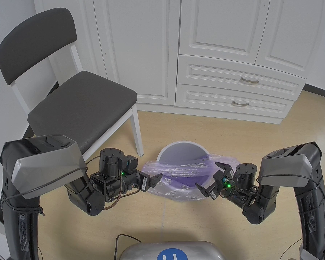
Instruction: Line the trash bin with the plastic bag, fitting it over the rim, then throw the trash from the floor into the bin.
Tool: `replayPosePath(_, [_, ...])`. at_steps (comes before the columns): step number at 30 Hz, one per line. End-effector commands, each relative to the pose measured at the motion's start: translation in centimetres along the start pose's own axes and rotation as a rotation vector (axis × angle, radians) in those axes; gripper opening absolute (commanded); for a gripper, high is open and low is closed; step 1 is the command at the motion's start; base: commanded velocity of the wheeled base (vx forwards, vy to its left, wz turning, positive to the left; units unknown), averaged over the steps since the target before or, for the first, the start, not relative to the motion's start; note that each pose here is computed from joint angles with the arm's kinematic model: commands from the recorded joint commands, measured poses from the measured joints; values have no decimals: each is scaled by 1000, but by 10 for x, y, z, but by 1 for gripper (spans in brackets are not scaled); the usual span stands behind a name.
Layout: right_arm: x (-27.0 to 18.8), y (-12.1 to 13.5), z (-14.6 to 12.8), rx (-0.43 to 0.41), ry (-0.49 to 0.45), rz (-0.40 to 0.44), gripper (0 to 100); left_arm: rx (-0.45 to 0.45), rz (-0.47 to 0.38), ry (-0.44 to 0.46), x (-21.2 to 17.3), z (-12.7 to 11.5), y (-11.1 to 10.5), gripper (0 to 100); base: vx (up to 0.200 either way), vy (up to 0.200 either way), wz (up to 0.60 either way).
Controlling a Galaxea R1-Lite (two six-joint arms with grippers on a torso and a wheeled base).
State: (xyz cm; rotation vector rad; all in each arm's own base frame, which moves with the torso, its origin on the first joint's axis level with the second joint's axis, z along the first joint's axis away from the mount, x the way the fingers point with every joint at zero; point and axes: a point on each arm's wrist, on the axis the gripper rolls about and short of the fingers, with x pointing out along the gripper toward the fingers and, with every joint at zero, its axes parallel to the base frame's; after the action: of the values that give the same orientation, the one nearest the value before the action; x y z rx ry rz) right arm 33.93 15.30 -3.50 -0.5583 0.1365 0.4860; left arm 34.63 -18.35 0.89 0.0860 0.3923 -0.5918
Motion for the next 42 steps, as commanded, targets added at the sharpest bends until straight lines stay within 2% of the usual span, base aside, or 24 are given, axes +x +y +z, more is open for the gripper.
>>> replayPosePath(1, [5, 10, -8, -3, 2, 16, 100, -3, 6, -1, 5, -2, 2, 100, 0, 0, 0])
replayPosePath(6, [13, 13, -10, -3, 1, 1, 100, 3, 55, -26, 4, 4, 0, 100, 0, 0, 0])
replayPosePath(11, [26, 15, -13, 5, 9, -72, 100, 5, 57, -31, 4, 5, -2, 100, 0, 0, 0])
replayPosePath(20, [39, 17, -15, 10, -14, -88, 100, 4, 57, -38, 5, 7, -2, 100, 0, 0, 0])
replayPosePath(29, [62, 27, -25, 71, -54, -97, 100, 4, 57, -42, 6, 7, -2, 100, 0, 0, 0])
replayPosePath(39, [66, 29, -22, 100, -73, -102, 100, 4, 58, -43, 6, 8, -1, 100, 0, 0, 0])
replayPosePath(40, [66, 29, -22, 100, -73, -102, 0, 4, 58, -43, 6, 8, -1, 100, 0, 0, 0])
replayPosePath(42, [67, 30, -23, 101, -75, -97, 0, 3, 58, -45, 6, 8, -1, 100, 0, 0, 0])
